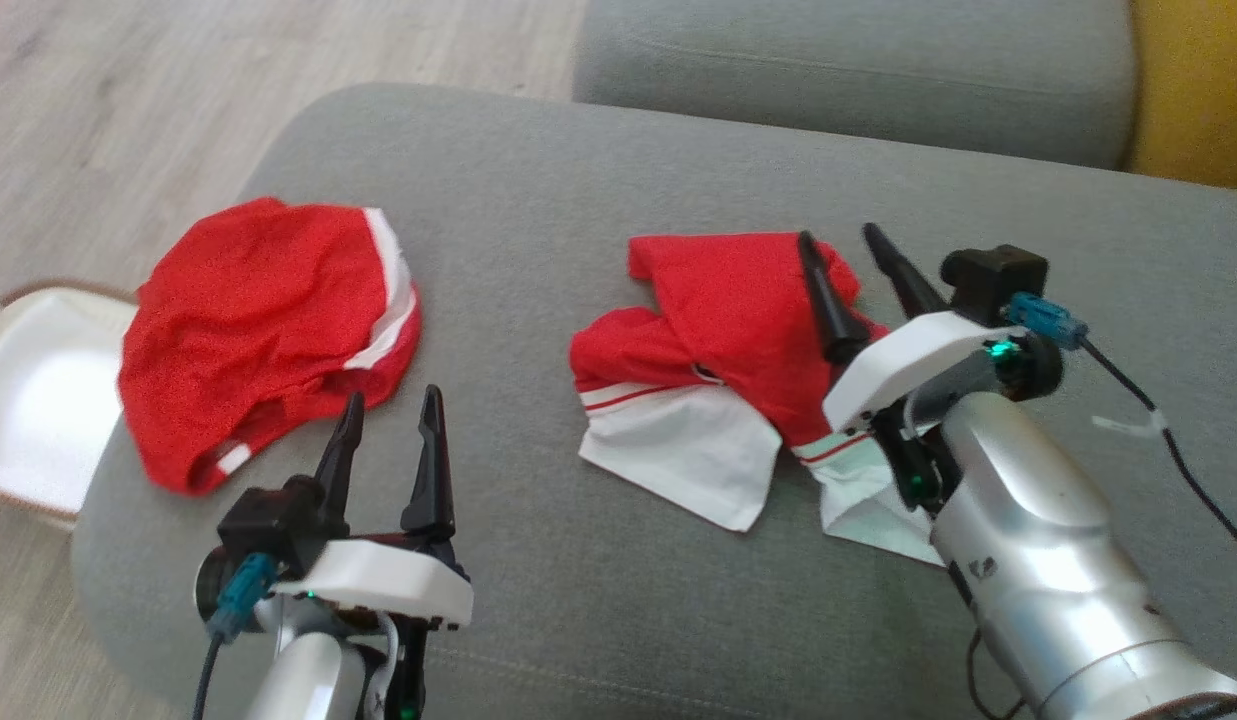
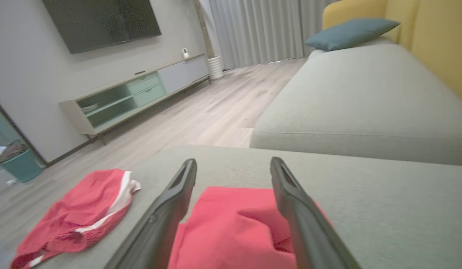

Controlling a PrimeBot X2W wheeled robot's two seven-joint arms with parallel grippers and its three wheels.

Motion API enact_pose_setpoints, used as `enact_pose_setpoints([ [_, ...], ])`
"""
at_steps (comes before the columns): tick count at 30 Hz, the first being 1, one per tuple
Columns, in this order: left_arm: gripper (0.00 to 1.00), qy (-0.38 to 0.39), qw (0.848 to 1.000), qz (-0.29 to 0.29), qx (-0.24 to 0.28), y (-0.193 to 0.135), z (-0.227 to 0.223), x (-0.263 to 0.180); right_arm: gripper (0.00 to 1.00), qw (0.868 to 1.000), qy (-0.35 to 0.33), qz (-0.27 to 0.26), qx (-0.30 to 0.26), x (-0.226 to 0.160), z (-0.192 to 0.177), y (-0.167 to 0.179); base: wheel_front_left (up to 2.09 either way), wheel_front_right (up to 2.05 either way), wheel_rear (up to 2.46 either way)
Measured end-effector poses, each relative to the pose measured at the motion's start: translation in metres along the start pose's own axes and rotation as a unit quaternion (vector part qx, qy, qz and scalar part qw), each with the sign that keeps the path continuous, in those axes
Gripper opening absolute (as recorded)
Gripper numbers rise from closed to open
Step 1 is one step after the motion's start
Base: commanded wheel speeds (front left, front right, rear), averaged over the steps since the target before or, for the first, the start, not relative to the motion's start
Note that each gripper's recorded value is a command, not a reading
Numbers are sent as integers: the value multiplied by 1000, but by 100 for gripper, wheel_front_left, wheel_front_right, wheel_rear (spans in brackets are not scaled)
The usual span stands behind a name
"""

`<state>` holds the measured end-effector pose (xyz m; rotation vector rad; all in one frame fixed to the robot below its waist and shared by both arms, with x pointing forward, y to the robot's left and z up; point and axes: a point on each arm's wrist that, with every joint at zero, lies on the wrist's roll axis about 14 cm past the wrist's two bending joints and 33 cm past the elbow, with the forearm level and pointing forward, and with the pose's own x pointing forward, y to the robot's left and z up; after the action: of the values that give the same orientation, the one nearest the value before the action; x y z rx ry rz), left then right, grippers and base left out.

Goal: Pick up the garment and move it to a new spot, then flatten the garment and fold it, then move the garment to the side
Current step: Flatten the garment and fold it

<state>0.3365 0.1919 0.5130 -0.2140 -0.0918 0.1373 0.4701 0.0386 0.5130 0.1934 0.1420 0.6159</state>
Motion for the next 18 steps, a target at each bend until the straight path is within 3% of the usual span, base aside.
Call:
enact_pose_setpoints([
  [9,100,-24,998,-47,-15,-33,15,12,100,992,-81,-70,-64,-41,39,-46,0,0,0],
  [18,100,-13,997,-79,-20,-56,7,11,100,985,-103,-131,-50,-122,9,-62,0,0,0],
])
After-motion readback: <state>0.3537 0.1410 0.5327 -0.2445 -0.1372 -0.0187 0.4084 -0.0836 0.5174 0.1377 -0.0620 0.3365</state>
